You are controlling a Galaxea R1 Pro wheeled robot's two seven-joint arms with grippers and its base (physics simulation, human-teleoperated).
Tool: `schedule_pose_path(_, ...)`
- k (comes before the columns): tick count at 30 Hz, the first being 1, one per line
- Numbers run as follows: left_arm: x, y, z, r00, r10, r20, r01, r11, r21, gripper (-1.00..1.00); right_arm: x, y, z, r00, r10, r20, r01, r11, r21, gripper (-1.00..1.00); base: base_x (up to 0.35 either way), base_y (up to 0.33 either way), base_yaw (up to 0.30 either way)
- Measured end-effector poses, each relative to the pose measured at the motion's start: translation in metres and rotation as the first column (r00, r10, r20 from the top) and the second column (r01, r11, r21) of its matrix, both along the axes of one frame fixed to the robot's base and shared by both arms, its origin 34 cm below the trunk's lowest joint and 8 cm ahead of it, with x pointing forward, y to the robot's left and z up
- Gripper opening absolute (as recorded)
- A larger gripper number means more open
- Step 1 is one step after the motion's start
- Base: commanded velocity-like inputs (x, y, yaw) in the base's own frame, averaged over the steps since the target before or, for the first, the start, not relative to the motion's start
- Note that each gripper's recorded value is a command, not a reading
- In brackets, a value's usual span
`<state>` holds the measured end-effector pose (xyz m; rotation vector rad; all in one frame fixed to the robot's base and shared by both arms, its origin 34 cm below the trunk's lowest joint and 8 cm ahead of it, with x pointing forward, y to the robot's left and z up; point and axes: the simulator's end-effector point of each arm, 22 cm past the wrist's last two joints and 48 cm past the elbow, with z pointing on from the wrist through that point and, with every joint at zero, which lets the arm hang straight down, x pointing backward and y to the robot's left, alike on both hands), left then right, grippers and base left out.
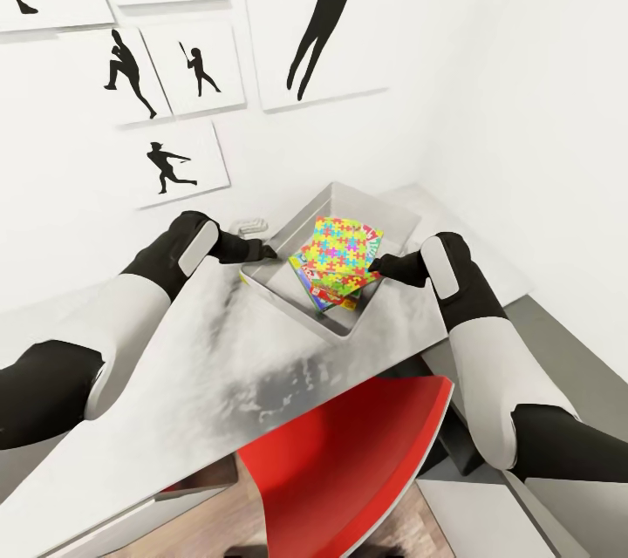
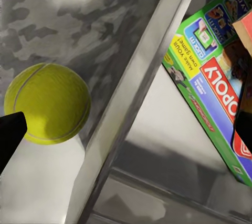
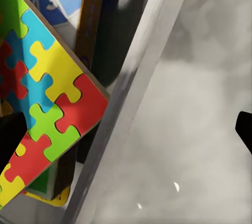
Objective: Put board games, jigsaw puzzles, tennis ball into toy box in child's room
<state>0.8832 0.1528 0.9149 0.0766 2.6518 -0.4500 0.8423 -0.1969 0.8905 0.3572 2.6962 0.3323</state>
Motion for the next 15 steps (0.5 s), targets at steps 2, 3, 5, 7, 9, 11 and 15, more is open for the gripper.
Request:
schedule_pose_path(2, 0.0001, -0.0001, 0.0, 1.0, 0.0, 0.001, 0.0, 1.0, 0.0, 1.0, 0.0, 0.0, 0.0, 1.0, 0.0, 0.0, 0.0, 1.0, 0.0, 1.0, 0.0, 0.0, 0.0)
schedule_pose_path(3, 0.0002, 0.0, 0.0, 1.0, 0.0, 0.001, 0.0, 1.0, 0.0, 1.0, 0.0, 0.0, 0.0, 1.0, 0.0, 0.0, 0.0, 1.0, 0.0, 1.0, 0.0, 0.0, 0.0)
schedule_pose_path(5, 0.0003, 0.0002, 0.0, 1.0, 0.001, 0.001, -0.001, 1.0, 0.0, 1.0, 0.0, -0.0001, 0.0, 1.0, 0.0, 0.0, 0.0, 1.0, 0.0, 1.0, 0.0, 0.0, 0.0)
schedule_pose_path(7, 0.0003, 0.0003, 0.0001, 1.0, 0.001, 0.001, -0.001, 1.0, 0.0, 1.0, 0.0, -0.0001, 0.0, 1.0, 0.0, 0.0, 0.0, 1.0, 0.0, 1.0, 0.0, 0.0, 0.0)
schedule_pose_path(9, 0.0003, 0.0004, 0.0, 1.0, 0.001, 0.001, -0.001, 1.0, 0.0, 1.0, 0.0, 0.0, 0.0, 1.0, 0.0, 0.0, 0.0, 1.0, 0.0, 1.0, 0.0, 0.0, 0.0)
schedule_pose_path(11, 0.0003, 0.0004, 0.0, 1.0, 0.001, 0.001, -0.001, 1.0, 0.0, -1.0, 0.0, 0.0, -0.0001, 1.0, 0.0, 0.0, 0.0, 1.0, 0.001, -1.0, 0.0, 0.0, 0.0)
schedule_pose_path(15, 0.0005, 0.0017, -0.0002, 1.0, 0.0, 0.003, 0.0, 1.0, 0.008, -1.0, 0.0011, 0.0054, 0.0018, 1.0, -0.003, 0.005, 0.003, 1.0, 0.026, -1.0, 0.0, 0.0, 0.0)
